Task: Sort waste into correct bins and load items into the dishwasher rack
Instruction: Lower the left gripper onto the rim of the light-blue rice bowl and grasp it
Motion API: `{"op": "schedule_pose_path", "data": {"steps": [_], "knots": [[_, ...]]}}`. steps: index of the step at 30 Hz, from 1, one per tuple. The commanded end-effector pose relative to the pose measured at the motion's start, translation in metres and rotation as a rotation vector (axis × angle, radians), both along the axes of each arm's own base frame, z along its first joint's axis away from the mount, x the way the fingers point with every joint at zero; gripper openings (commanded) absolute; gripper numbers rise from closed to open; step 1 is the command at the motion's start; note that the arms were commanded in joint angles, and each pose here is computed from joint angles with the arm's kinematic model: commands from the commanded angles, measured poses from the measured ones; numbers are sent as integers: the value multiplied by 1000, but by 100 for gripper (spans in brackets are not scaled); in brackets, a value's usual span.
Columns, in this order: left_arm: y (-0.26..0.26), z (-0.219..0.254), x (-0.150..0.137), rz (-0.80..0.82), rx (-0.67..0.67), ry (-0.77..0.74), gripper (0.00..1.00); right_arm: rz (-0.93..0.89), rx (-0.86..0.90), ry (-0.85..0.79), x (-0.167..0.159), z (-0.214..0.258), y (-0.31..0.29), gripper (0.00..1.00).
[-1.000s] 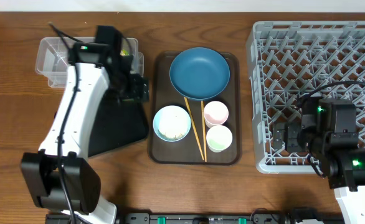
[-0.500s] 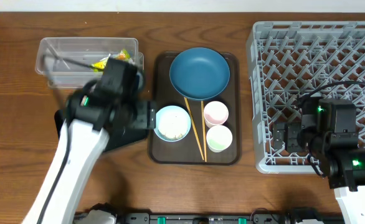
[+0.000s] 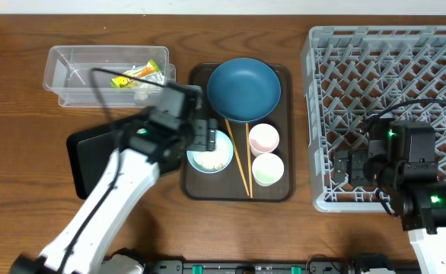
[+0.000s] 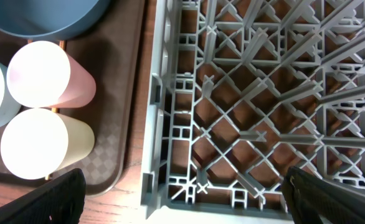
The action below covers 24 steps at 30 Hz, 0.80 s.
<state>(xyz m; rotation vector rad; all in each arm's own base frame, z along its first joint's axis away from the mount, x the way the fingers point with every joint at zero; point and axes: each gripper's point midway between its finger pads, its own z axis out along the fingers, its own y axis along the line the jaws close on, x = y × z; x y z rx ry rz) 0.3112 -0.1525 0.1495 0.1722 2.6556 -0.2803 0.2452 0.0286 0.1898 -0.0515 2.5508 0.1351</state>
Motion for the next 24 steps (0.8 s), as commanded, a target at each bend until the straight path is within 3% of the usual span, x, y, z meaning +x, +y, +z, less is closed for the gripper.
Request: {"op": "schedule_pose_path", "data": {"steps": [1, 16, 24], "knots": [[-17, -27, -2, -41, 37, 55, 86, 4, -1, -28, 2, 10, 1, 99], [-65, -101, -18, -146, 108, 194, 77, 4, -1, -27, 2, 10, 1, 99], [-67, -114, -16, -125, 112, 210, 63, 4, -1, -27, 2, 10, 1, 99]]}}
